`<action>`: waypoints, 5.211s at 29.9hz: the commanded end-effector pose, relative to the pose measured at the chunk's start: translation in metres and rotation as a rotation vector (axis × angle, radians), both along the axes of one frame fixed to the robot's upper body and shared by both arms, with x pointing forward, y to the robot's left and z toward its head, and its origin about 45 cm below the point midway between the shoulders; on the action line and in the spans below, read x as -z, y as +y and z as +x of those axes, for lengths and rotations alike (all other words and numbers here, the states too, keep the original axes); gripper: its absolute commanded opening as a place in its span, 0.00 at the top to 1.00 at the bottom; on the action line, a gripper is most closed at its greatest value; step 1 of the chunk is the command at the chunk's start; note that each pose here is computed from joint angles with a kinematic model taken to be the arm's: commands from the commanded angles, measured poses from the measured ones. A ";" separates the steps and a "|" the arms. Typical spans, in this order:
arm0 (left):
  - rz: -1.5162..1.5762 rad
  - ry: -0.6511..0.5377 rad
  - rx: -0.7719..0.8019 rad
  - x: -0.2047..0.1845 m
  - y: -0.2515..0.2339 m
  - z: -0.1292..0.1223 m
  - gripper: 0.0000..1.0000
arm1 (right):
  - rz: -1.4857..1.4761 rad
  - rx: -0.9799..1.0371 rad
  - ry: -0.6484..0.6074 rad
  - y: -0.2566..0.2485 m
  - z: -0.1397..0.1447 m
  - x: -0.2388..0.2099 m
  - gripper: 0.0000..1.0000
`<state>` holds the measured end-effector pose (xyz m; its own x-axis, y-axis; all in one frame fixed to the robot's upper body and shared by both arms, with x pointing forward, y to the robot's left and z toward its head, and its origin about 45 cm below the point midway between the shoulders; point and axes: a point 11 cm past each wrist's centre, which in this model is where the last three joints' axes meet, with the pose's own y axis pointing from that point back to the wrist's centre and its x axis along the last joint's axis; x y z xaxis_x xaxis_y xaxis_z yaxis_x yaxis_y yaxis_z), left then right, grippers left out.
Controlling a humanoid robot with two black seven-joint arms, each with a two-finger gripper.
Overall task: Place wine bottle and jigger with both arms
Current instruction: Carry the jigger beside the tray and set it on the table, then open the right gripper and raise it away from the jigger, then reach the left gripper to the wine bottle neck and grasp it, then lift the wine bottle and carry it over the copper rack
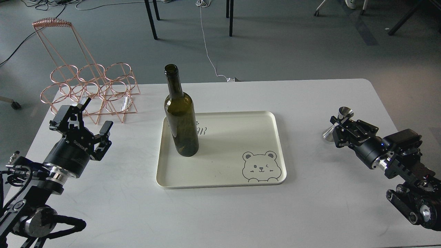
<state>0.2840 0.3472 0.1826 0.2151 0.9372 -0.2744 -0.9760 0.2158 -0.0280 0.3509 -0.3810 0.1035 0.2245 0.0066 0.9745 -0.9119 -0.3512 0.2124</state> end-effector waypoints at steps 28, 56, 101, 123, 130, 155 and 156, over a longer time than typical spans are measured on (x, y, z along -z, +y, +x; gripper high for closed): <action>0.001 -0.003 -0.003 -0.001 0.000 0.001 0.02 | 0.024 0.023 0.049 -0.016 -0.023 0.007 0.05; -0.111 -0.088 -0.099 -0.061 0.065 0.027 0.02 | 1.273 0.215 0.063 0.091 -0.017 -0.115 0.03; 1.581 -0.809 0.506 -0.116 -0.085 0.059 0.02 | 1.691 0.111 0.534 0.110 0.004 -0.070 0.01; 1.493 -0.860 0.574 -0.104 -0.135 0.076 0.04 | 1.679 0.132 0.514 0.107 0.005 -0.069 0.01; 1.495 -0.867 0.584 -0.101 -0.138 0.075 0.63 | 1.681 0.136 0.520 0.108 0.003 -0.066 0.01; 1.714 -0.889 0.382 -0.271 -0.063 0.128 0.88 | 1.673 0.153 0.506 0.111 0.003 -0.063 0.01; 1.729 -0.864 0.375 -0.275 -0.056 0.131 0.88 | 1.675 0.151 0.508 0.112 0.003 -0.063 0.01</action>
<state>0.4066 0.2678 0.4360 -0.0164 -0.0582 0.9982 -0.6782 0.7342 0.0316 0.3537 -0.2713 0.1672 0.3826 -0.8901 -0.2478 -0.9194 -0.3933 -0.0068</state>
